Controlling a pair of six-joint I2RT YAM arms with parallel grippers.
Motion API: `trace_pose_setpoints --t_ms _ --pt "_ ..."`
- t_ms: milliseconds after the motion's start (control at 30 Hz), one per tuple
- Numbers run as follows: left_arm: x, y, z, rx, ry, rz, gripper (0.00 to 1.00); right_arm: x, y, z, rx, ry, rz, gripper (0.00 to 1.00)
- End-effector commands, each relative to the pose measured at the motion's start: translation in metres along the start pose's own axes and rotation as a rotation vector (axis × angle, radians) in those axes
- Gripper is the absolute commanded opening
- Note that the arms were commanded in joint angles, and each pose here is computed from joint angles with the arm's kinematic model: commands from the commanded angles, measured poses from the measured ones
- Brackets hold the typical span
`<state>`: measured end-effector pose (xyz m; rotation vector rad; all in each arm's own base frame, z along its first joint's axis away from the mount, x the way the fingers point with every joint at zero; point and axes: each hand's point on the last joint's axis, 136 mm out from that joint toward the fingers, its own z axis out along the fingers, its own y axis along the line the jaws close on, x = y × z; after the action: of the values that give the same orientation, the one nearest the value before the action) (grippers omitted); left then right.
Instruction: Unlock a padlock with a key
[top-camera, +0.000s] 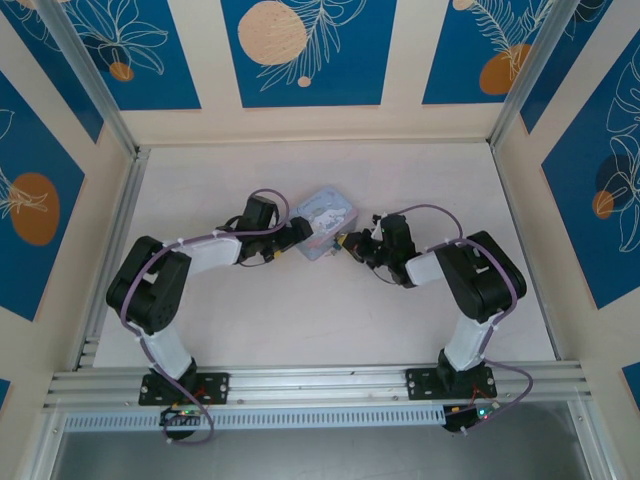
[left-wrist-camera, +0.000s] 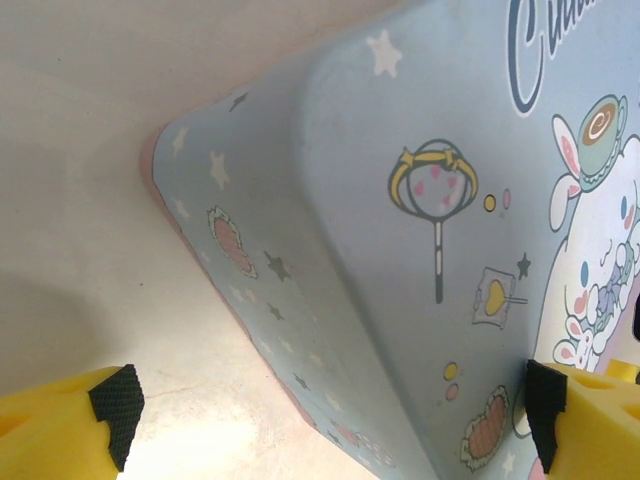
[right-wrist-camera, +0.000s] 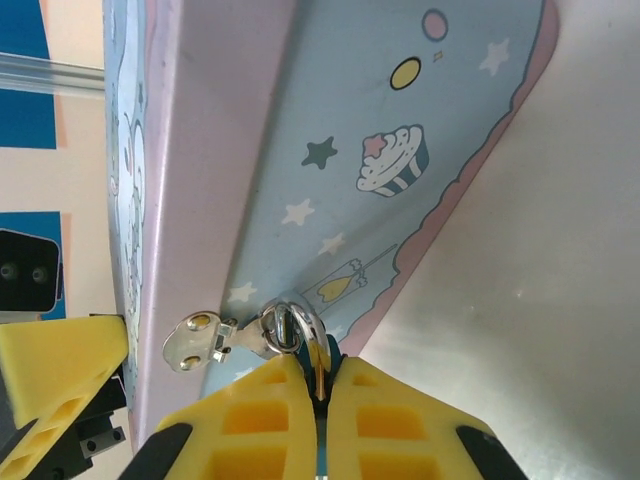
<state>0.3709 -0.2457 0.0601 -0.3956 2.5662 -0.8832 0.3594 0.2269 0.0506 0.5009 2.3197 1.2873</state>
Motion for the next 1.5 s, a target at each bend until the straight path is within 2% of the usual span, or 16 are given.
trace_pose_setpoints --t_ms 0,200,400,600,767,1000,1233,1367,1467 --pt "0.027 0.060 0.004 -0.219 0.087 -0.048 0.97 -0.005 -0.014 -0.011 0.036 -0.012 -0.004 0.00" --pt "0.028 0.061 0.005 -0.225 0.092 -0.046 0.97 -0.007 -0.020 -0.015 0.057 0.025 -0.017 0.00" --pt "0.028 0.060 0.008 -0.221 0.099 -0.044 0.96 -0.008 -0.017 -0.009 0.090 0.182 -0.083 0.00" --pt "0.028 0.060 0.008 -0.222 0.103 -0.040 0.96 -0.032 -0.006 -0.015 0.017 0.126 -0.033 0.00" --pt "0.028 0.058 0.007 -0.216 0.100 -0.041 0.96 -0.027 0.000 -0.014 -0.010 0.160 -0.031 0.00" --pt "0.026 0.053 0.004 -0.201 0.094 -0.036 0.96 -0.009 -0.024 -0.018 0.031 0.166 -0.009 0.00" --pt "0.024 0.050 0.004 -0.197 0.094 -0.037 0.95 0.003 -0.034 -0.011 0.049 0.174 0.002 0.09" --pt "0.024 0.050 0.003 -0.197 0.094 -0.036 0.95 0.004 -0.036 -0.010 0.052 0.166 -0.001 0.18" --pt "0.024 0.050 0.004 -0.197 0.094 -0.037 0.95 0.005 -0.035 -0.010 0.047 0.158 -0.003 0.21"
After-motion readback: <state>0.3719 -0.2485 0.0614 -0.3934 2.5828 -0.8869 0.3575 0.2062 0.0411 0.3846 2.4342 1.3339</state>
